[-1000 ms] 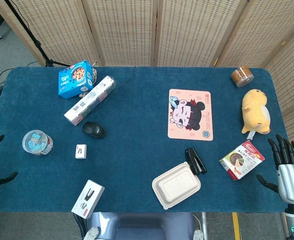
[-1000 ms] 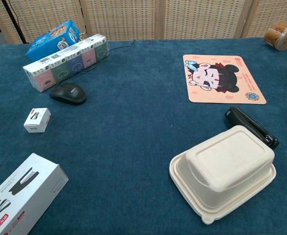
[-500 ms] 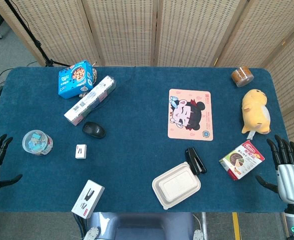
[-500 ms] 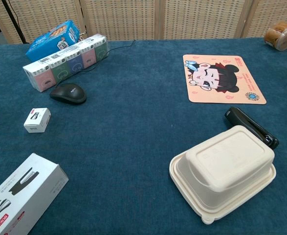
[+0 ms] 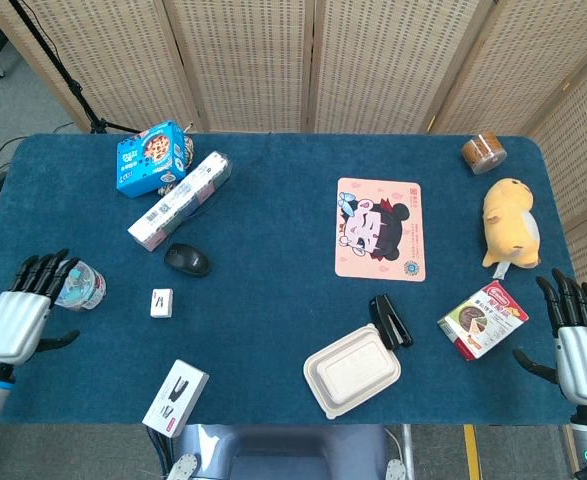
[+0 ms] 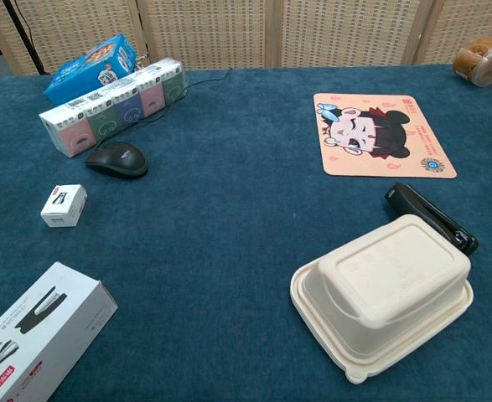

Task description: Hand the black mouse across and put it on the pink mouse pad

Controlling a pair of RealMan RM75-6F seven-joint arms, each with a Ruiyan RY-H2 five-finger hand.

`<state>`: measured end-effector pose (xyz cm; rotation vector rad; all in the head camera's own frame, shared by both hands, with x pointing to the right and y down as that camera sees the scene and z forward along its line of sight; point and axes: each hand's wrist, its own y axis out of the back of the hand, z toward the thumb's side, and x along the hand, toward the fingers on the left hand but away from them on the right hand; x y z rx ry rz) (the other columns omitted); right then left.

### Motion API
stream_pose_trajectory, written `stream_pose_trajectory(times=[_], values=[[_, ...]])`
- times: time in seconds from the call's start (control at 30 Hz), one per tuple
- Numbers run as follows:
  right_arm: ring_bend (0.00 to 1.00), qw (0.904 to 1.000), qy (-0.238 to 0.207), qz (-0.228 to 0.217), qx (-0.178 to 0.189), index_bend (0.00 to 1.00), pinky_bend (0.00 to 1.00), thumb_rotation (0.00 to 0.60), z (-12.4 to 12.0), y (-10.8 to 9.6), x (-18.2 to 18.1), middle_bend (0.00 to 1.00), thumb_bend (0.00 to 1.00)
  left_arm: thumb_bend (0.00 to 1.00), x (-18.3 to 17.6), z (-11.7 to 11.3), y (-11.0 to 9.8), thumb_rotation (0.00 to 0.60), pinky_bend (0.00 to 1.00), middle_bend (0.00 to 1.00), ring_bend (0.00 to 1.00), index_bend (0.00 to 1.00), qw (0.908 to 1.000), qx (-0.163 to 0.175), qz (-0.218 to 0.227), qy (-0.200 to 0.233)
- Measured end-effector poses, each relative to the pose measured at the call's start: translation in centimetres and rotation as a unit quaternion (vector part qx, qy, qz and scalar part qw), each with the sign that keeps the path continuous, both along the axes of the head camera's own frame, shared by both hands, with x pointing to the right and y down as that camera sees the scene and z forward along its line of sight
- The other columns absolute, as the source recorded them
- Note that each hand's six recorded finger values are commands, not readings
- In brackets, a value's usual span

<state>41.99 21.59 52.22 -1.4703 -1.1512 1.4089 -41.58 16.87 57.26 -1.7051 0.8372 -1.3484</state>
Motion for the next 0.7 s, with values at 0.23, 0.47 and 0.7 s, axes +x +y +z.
stream_pose_trajectory(times=[0.23,0.47,0.7], values=[[0.0,0.9999,0.006,0.006,-0.008,0.0,0.0,0.6,0.6,-0.1,0.3,0.0,0.0,0.03,6.0,3.9,-4.8,0.6,0.0,0.0,0.0,0.0,0.9943,-0.019,0.105,0.003],[0.0,0.9994,0.017,0.02,-0.022,0.0,0.0,0.6,1.6,-0.4,0.9,0.0,0.0,0.03,9.6,9.1,-8.6,0.6,0.06,0.0,0.0,0.0,0.987,-0.033,0.155,-0.024],[0.0,0.9985,0.028,0.039,-0.027,0.0,0.0,0.6,2.1,-0.9,1.9,0.0,0.0,0.03,11.9,13.5,-11.2,0.6,0.19,0.01,0.04,0.0,0.9828,-0.057,0.169,-0.047]])
